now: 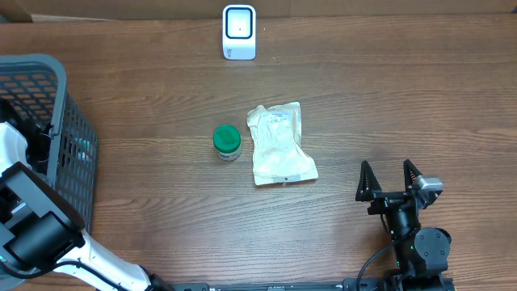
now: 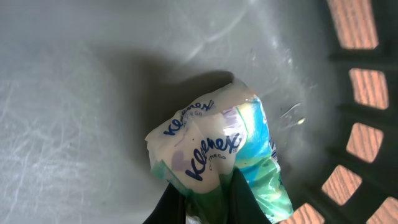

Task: Scan the item barcode
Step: 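Reach into the basket and grasp a small teal package, then lift the teal package out and lower it toward the table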

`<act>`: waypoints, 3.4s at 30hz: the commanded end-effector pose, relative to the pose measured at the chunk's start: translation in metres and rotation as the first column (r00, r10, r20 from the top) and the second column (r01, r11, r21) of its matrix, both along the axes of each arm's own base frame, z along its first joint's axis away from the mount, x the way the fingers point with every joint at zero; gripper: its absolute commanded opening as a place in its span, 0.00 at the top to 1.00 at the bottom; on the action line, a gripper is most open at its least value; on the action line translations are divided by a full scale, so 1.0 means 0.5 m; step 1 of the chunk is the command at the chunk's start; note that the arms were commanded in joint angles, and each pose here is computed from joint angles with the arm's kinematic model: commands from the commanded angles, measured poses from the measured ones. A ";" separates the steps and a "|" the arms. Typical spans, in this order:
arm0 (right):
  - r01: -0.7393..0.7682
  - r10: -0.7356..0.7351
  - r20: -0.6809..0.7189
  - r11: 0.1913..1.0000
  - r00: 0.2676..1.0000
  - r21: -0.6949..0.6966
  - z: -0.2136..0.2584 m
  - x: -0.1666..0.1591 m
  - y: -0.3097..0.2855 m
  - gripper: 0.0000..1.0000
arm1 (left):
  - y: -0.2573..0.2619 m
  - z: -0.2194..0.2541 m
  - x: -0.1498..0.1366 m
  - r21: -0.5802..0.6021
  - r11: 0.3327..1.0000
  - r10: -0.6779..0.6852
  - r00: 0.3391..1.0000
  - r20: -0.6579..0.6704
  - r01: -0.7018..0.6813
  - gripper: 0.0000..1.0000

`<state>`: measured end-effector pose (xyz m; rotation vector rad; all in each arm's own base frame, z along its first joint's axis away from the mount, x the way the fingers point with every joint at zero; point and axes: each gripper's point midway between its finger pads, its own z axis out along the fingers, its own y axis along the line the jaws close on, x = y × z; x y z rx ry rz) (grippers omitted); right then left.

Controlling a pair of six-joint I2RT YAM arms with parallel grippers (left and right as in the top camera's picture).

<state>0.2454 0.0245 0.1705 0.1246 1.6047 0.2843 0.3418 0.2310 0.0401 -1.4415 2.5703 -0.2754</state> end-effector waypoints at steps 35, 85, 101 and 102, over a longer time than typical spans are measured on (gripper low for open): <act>-0.003 0.003 0.008 1.000 1.000 0.005 -0.001 0.000 0.001 0.00 | -0.422 0.521 -0.001 0.352 0.848 -0.518 0.762 0.388 0.396 0.96; -0.003 0.003 0.008 1.000 1.000 0.005 -0.002 0.000 0.001 0.00 | -0.343 0.062 -0.160 0.470 0.883 0.085 0.980 -0.178 0.009 0.24; -0.003 0.003 0.008 1.000 1.000 0.005 -0.002 0.000 0.001 0.00 | -0.345 -0.021 -0.174 0.459 0.888 0.117 0.983 -0.143 -0.039 0.31; -0.003 0.003 0.008 1.000 1.000 0.005 -0.001 0.000 0.001 0.00 | -0.346 -0.024 -0.172 0.456 0.889 0.116 0.984 -0.136 -0.042 0.37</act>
